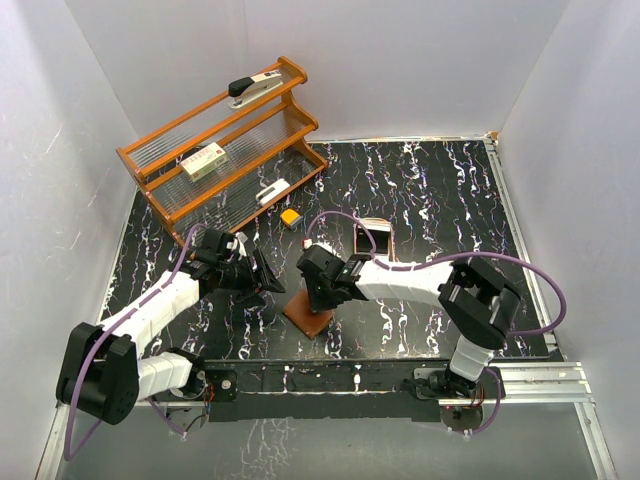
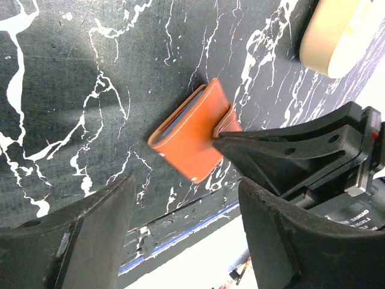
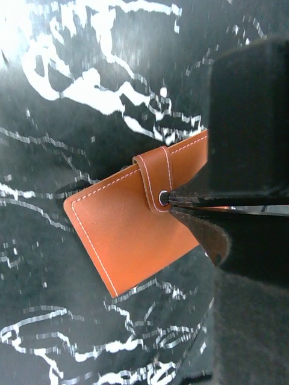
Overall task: Put the credit cards into the card holder
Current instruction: Open the card holder at the center of the board.
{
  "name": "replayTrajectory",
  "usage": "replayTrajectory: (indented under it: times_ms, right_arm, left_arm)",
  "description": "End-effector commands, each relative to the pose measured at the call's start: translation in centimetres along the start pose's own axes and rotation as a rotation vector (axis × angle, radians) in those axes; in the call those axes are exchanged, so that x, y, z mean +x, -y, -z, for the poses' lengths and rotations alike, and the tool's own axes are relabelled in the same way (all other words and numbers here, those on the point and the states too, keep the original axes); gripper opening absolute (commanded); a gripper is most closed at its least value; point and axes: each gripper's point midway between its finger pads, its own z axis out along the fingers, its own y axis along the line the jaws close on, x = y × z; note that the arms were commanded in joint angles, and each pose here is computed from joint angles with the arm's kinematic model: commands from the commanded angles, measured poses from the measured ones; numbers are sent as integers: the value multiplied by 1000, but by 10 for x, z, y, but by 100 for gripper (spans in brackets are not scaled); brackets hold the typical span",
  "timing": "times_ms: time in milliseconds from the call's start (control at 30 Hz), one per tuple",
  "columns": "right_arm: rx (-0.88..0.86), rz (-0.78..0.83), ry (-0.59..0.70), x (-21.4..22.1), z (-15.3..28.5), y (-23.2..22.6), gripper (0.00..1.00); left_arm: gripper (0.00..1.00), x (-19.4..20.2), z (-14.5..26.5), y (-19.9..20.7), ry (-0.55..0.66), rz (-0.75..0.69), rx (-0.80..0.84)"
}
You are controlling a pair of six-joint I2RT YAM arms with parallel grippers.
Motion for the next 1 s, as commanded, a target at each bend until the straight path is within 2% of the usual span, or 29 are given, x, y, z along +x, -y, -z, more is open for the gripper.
replayTrajectory:
  times_ms: [0, 133, 267, 467, 733, 833, 967]
  right_arm:
    - [-197, -105, 40, -15, 13, -47, 0]
    - [-152, -22, 60, -25, 21, -44, 2]
    - [-17, 87, 18, -21, 14, -21, 20]
    - [-3, 125, 25, -27, 18, -21, 33]
    - [21, 180, -13, -21, 1, -25, 40]
    - [28, 193, -24, -17, -3, -26, 40]
    - [51, 206, -26, -15, -5, -24, 43]
  left_arm:
    - [68, 6, 6, 11, -16, 14, 50]
    - [66, 10, 5, 8, -26, 27, 46]
    - [64, 19, 2, 2, -49, 55, 50]
    - [45, 28, -8, 3, -75, 107, 107]
    - [18, 30, -18, 8, -88, 156, 176]
    - [11, 32, -23, 5, -97, 161, 167]
    - [6, 32, -30, -3, -89, 170, 149]
